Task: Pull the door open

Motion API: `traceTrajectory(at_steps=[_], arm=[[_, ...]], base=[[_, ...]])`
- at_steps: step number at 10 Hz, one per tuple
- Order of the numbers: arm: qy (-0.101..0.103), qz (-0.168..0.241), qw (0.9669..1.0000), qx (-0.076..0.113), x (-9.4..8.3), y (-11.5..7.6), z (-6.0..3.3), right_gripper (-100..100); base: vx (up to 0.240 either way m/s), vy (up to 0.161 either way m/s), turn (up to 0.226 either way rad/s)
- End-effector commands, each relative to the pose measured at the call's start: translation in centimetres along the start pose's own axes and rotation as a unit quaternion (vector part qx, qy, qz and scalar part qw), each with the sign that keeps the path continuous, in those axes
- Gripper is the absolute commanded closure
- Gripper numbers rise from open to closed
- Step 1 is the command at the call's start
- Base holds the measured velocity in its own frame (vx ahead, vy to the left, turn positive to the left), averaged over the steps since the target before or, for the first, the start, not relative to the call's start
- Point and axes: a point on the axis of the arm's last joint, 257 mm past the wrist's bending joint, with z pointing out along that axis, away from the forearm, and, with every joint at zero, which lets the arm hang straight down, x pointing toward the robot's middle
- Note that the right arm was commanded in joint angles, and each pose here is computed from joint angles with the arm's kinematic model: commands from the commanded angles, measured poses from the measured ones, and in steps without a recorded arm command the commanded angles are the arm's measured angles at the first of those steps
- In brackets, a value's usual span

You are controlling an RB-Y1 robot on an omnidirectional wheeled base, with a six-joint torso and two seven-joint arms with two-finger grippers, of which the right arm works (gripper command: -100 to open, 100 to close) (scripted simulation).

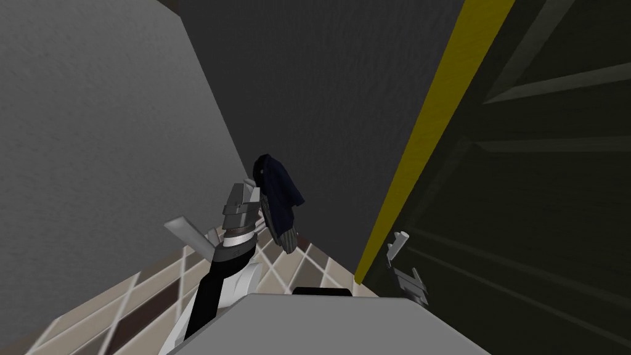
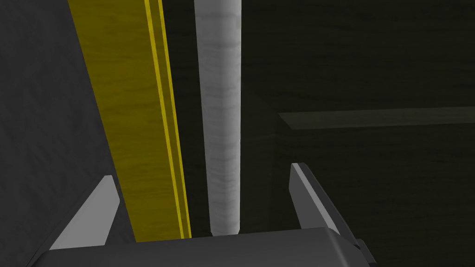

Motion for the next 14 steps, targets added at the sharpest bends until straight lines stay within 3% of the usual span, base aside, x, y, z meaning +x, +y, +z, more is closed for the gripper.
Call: traceTrajectory(at_steps=[1,8,9,10,14], arm=[[0.000,0.001,1.0000,-0.001,-0.3,1.1,0.37,-100],[0.001,0.002,1.0000,-0.009,-0.3,5.7,2.21,-100],[-0.004,0.002,1.0000,-0.007,-0.5,5.2,1.77,-100],[-0.004,0.002,1.0000,-0.007,-0.5,5.2,1.77,100],[-0.004,0.002,1.0000,-0.007,-0.5,5.2,1.77,100]], base=[[0.102,-0.013,0.015],[0.104,-0.005,0.010],[0.033,0.020,-0.035],[-0.020,0.010,0.032],[-0.008,-0.006,0.000]])
